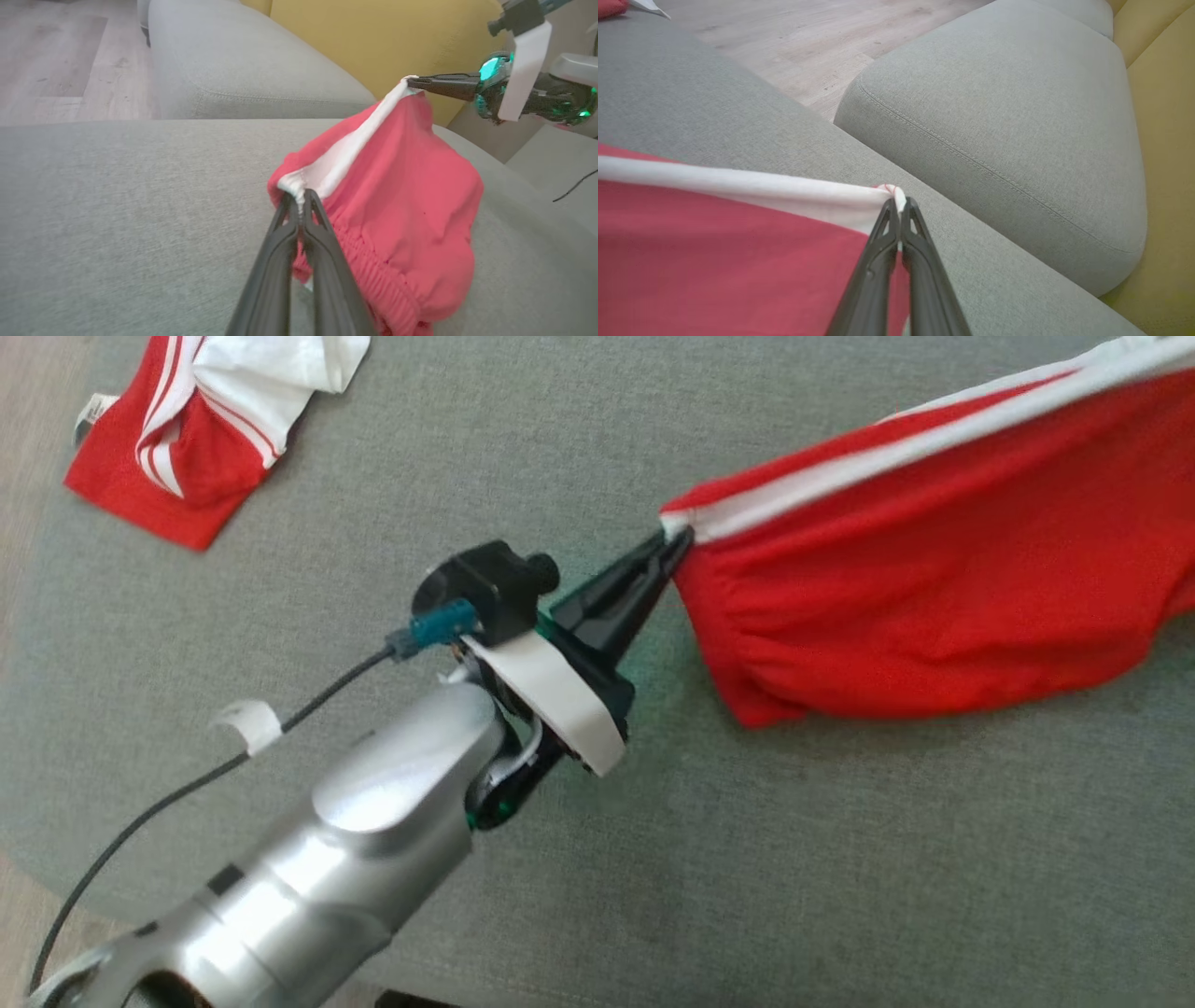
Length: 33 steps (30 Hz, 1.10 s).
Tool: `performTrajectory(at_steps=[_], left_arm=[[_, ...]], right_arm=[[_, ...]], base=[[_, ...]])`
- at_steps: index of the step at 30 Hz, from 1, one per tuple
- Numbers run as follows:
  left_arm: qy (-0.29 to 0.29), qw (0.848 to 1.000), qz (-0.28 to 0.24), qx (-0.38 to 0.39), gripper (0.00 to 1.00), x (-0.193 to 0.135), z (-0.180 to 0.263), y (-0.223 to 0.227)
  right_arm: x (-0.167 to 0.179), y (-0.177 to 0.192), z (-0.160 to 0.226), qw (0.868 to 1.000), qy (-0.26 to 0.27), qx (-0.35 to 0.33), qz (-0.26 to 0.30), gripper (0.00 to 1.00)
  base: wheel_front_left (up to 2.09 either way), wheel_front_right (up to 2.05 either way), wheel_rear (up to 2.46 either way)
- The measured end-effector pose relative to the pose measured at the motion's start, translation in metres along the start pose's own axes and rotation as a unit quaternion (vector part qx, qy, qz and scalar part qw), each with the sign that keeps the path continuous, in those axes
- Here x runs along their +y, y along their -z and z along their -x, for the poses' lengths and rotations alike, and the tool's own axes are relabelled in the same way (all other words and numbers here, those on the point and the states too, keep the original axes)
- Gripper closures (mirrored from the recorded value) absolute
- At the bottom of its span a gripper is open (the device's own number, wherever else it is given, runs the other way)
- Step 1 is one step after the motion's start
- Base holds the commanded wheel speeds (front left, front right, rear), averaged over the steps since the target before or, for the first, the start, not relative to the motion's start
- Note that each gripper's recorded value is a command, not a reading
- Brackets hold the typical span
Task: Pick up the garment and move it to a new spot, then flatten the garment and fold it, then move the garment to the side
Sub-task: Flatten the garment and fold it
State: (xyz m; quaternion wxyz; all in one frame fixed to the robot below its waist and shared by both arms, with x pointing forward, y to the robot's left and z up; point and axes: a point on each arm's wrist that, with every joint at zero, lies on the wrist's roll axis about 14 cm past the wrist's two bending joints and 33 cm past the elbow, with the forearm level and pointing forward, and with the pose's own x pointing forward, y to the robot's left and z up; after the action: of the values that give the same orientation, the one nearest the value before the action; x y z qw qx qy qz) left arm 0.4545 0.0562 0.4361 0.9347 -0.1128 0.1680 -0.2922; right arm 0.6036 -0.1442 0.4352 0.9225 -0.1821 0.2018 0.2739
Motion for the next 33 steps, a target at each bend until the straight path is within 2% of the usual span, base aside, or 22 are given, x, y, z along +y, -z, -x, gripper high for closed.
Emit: performTrajectory(at_steps=[1, 2, 3, 4, 5, 7, 8, 9, 14, 18, 24, 33], left_arm=[[-0.004, 1.000, 0.000, 0.004, 1.00, 0.004, 0.000, 0.002], [-0.007, 1.000, 0.000, 0.008, 1.00, 0.008, -0.001, 0.004], [-0.011, 1.000, 0.002, 0.011, 1.00, 0.011, -0.002, 0.007], [-0.015, 1.000, 0.002, 0.015, 0.99, 0.013, -0.002, 0.010], [-0.017, 1.000, 0.002, 0.018, 0.84, 0.015, -0.002, 0.013], [-0.020, 1.000, 0.004, 0.021, 0.51, 0.018, -0.003, 0.017], [-0.021, 1.000, 0.006, 0.021, 0.20, 0.018, -0.004, 0.018], [-0.023, 1.000, 0.009, 0.019, 0.00, 0.018, -0.004, 0.017], [-0.033, 0.999, 0.006, 0.001, 0.00, 0.021, -0.002, 0.012], [-0.079, 0.996, -0.031, -0.026, 0.00, 0.032, 0.005, -0.002], [-0.171, 0.977, -0.064, -0.109, 0.00, 0.037, 0.037, -0.035], [-0.271, 0.949, -0.064, -0.150, 0.00, 0.038, 0.105, -0.027]], right_arm=[[0.000, 0.000, -0.004, 1.000, -0.001, 0.000, -0.001, 1.00], [0.002, 0.001, -0.008, 1.000, -0.004, 0.002, -0.002, 0.91], [0.004, 0.001, -0.012, 1.000, -0.007, 0.001, -0.002, 0.69], [0.008, 0.001, -0.016, 1.000, -0.011, -0.001, -0.003, 0.09], [0.010, 0.001, -0.019, 1.000, -0.014, -0.003, -0.008, 0.00], [0.014, 0.001, -0.025, 1.000, -0.018, -0.011, -0.018, 0.00], [0.015, 0.000, -0.026, 0.999, -0.018, -0.016, -0.024, 0.00], [0.015, -0.001, -0.026, 0.999, -0.018, -0.021, -0.029, 0.00], [0.010, -0.005, -0.022, 0.997, -0.006, -0.046, -0.062, 0.00], [0.005, -0.001, -0.010, 0.991, 0.011, -0.056, -0.119, 0.00], [0.014, 0.046, 0.009, 0.984, 0.028, -0.006, -0.178, 0.00], [0.033, 0.087, -0.002, 0.973, 0.029, 0.104, -0.206, 0.00]], base=[[0.00, 0.00, 0.00], [0.00, 0.00, 0.00], [0.00, 0.00, 0.00], [0.00, 0.00, 0.00], [0.00, 0.00, 0.00], [0.00, 0.00, 0.00], [0.00, 0.00, 0.00], [0.00, 0.00, 0.00], [0.00, 0.00, 0.00], [0.00, 0.00, 0.00], [0.00, 0.00, 0.00], [0.00, 0.00, 0.00]])
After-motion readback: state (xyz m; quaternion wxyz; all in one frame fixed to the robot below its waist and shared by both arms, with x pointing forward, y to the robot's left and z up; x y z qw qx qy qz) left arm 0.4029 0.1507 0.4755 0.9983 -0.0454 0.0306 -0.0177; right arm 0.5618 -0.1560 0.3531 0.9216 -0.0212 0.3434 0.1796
